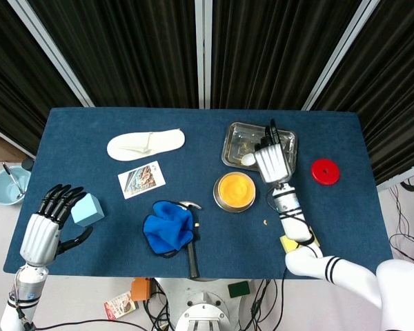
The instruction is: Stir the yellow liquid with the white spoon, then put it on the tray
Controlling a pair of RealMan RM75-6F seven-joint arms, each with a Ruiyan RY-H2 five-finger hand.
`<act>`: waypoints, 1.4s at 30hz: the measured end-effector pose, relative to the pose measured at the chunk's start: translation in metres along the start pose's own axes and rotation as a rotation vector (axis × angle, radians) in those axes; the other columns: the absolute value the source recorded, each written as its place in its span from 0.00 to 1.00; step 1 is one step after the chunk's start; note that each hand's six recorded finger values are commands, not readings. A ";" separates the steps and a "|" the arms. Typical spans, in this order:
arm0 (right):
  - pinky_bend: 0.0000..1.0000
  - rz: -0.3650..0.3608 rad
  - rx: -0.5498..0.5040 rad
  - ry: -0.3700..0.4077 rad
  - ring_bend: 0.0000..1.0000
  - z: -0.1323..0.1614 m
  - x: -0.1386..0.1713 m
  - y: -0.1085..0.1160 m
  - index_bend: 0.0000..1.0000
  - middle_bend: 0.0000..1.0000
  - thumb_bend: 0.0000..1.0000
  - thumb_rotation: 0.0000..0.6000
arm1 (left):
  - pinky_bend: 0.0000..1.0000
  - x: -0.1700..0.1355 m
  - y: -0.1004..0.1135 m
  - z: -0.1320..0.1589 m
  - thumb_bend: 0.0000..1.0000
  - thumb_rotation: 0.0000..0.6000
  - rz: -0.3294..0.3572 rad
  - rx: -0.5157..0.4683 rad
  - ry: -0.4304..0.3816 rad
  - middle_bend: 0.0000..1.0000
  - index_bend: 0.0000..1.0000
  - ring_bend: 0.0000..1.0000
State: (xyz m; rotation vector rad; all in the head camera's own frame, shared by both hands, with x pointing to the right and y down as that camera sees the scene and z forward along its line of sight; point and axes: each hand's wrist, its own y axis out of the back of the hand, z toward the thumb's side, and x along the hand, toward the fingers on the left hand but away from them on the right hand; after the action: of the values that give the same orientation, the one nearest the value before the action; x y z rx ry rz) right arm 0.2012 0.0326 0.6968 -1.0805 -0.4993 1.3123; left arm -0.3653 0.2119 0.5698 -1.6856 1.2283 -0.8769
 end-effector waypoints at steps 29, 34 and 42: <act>0.00 0.417 -0.242 -0.155 0.10 0.032 -0.041 -0.090 0.56 0.31 0.39 1.00 | 0.12 -0.008 0.002 -0.007 0.17 1.00 -0.009 0.009 0.034 0.16 0.17 0.11; 0.00 0.403 -0.263 -0.144 0.09 0.031 -0.040 -0.085 0.47 0.29 0.39 1.00 | 0.12 -0.006 0.002 -0.007 0.17 1.00 -0.012 0.013 0.025 0.16 0.17 0.11; 0.00 0.332 -0.335 -0.127 0.07 0.006 -0.031 -0.055 0.35 0.26 0.39 1.00 | 0.12 0.001 0.009 -0.007 0.17 1.00 -0.021 0.045 0.011 0.16 0.17 0.11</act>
State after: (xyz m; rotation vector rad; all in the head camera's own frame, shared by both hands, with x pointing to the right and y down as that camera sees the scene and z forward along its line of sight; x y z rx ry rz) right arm 0.2172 0.0114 0.7548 -1.4066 -0.6722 1.6338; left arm -0.3741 0.2077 0.5646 -1.6622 1.1913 -0.9207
